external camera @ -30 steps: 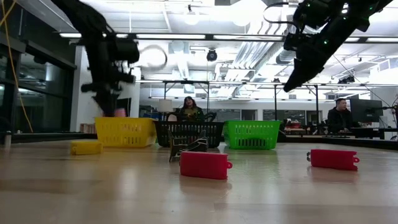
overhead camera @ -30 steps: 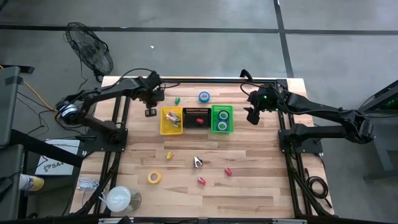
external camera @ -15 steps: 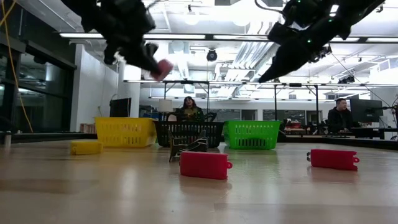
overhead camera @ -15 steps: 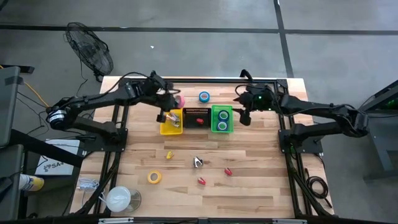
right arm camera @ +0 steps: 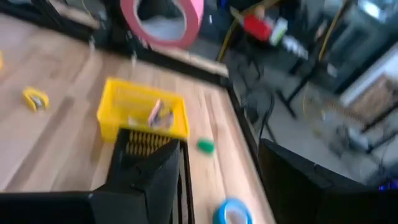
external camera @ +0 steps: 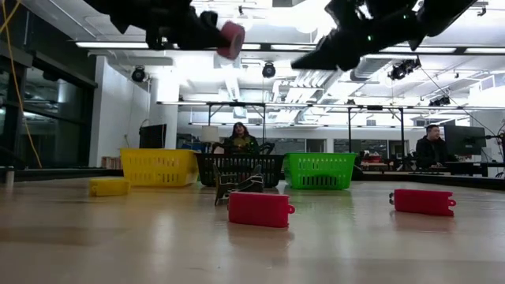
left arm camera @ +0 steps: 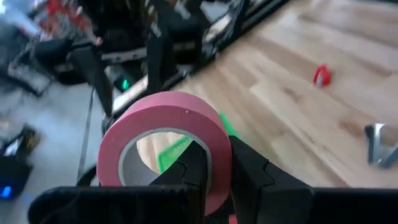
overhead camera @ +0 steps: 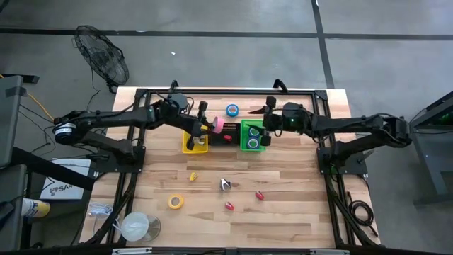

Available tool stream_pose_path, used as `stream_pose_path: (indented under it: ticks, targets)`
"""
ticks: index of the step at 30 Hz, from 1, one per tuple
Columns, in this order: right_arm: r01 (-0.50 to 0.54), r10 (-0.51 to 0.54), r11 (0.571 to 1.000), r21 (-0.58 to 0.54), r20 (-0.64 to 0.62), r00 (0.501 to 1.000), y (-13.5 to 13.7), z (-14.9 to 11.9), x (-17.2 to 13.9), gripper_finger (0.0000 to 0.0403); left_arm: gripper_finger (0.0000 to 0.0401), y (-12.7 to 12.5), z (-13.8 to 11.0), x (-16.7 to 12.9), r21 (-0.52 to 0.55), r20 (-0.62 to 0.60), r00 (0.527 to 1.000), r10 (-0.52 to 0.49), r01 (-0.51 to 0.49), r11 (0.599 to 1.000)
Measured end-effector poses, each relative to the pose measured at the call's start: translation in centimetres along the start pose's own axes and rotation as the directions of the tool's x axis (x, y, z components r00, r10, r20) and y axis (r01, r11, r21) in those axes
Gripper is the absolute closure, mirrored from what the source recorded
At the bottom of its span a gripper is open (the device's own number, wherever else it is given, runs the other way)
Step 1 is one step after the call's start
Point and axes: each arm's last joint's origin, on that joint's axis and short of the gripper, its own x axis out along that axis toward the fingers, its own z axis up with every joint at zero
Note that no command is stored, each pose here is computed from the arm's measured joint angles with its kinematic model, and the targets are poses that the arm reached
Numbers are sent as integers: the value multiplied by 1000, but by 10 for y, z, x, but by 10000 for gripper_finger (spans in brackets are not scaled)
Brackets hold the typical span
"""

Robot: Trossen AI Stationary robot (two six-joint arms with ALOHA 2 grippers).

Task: Pick and place Stapler, Stapler remover, tape
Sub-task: Put the pink tape into the green bin

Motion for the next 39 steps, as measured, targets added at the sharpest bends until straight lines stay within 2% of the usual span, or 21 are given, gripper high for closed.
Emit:
stream_pose_path:
  ticks: [4,7,11,18,27,32,39]
  targets:
    - [-12,21,997,-72,126,992,6,14,0,194,366,3,10,0,47,136,990,-22,15,999]
    - [-11,35,992,-122,198,980,11,22,-1,194,366,6,14,-1,62,190,982,-5,-6,998]
    - [7,42,987,-160,306,951,14,33,-4,194,366,10,20,-2,83,245,969,30,-52,995]
    - [41,46,982,-182,450,892,14,45,-6,194,360,13,16,11,75,286,958,32,-56,996]
    - [45,47,982,-182,473,880,22,36,15,194,362,15,9,26,67,319,947,45,-69,995]
    - [91,3,983,-161,507,862,24,33,24,194,362,14,6,31,63,315,949,32,-55,996]
    - [117,-26,982,-147,507,862,24,31,27,194,362,14,5,32,63,315,948,32,-55,996]
